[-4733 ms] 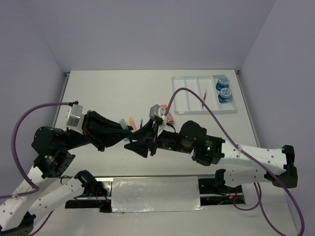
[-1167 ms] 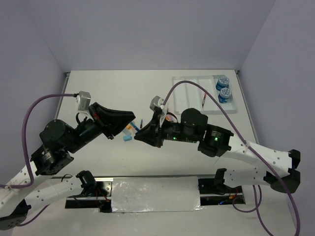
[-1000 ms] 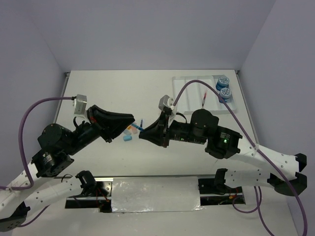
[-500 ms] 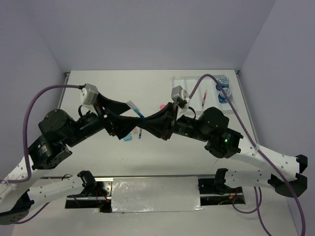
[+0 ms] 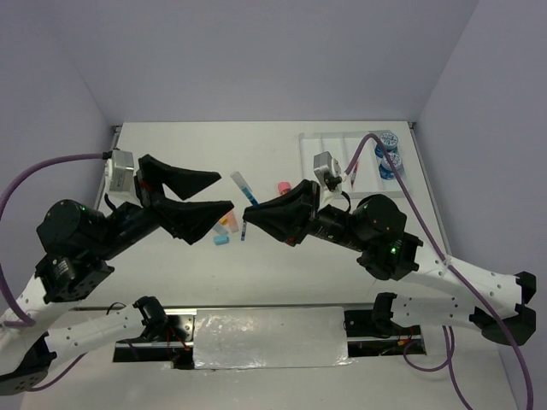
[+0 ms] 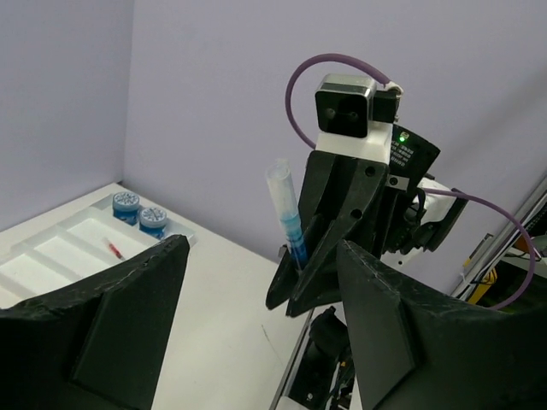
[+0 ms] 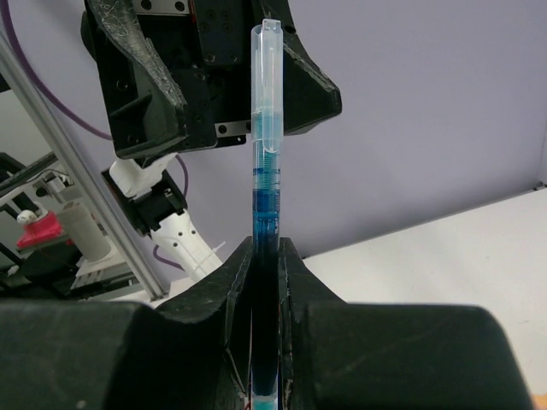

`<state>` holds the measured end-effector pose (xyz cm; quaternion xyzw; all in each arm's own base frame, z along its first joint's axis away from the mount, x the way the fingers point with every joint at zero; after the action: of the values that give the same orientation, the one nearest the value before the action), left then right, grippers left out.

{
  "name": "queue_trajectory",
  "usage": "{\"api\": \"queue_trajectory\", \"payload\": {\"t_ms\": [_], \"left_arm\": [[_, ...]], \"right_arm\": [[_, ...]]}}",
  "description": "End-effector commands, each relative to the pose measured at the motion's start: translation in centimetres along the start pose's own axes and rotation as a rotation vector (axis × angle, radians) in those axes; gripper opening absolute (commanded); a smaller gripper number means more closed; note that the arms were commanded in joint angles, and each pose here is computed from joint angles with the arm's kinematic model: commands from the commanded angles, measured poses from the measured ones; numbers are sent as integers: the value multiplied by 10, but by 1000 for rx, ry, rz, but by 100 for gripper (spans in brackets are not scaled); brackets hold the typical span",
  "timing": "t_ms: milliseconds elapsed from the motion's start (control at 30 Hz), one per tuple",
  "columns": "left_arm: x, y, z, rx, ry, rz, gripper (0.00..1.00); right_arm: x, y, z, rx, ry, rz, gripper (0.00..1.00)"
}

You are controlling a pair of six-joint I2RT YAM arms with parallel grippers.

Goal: Sort the stationery into containers
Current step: Close the pen cap on the pen.

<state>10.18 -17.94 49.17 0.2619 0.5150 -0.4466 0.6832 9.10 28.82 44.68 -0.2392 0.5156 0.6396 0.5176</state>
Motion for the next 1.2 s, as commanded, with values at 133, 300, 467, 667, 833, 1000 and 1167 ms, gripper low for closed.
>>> {"api": "queue_trajectory", "payload": {"t_ms": [133, 300, 467, 667, 833, 1000, 1167], "left_arm": [[-24, -4, 25, 37, -151, -49, 76], [-24, -3, 31, 33, -188, -85, 70], [-20, 4, 33, -15, -191, -104, 64], [-20, 6, 36, -32, -195, -121, 61], [-22, 1, 39, 5, -203, -130, 50], [-8, 1, 46, 16, -146, -154, 22], [38, 0, 55, 55, -28, -223, 0]], "right_arm": [[-13, 9, 6, -39, -78, -1, 0], [-11, 5, 7, -16, -72, -7, 0], [-8, 4, 7, -15, -61, -10, 0], [-5, -3, 8, 19, -57, -21, 0], [-3, -10, 9, 64, -53, -30, 0], [-8, -9, 11, 72, -61, -40, 0], [-29, 0, 20, 52, -86, -80, 0]]}}
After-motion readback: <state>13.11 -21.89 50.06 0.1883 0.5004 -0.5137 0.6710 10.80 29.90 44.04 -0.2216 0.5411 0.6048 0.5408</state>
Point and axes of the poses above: each gripper's point midway between its finger pads, its own z axis out along the fingers, its own y axis along the line the jaws close on, x = y × z, the point moved 5 cm from there along -z, back along the fingers, and after that the axes turned 11 degrees about z, right-handed, at the moved point
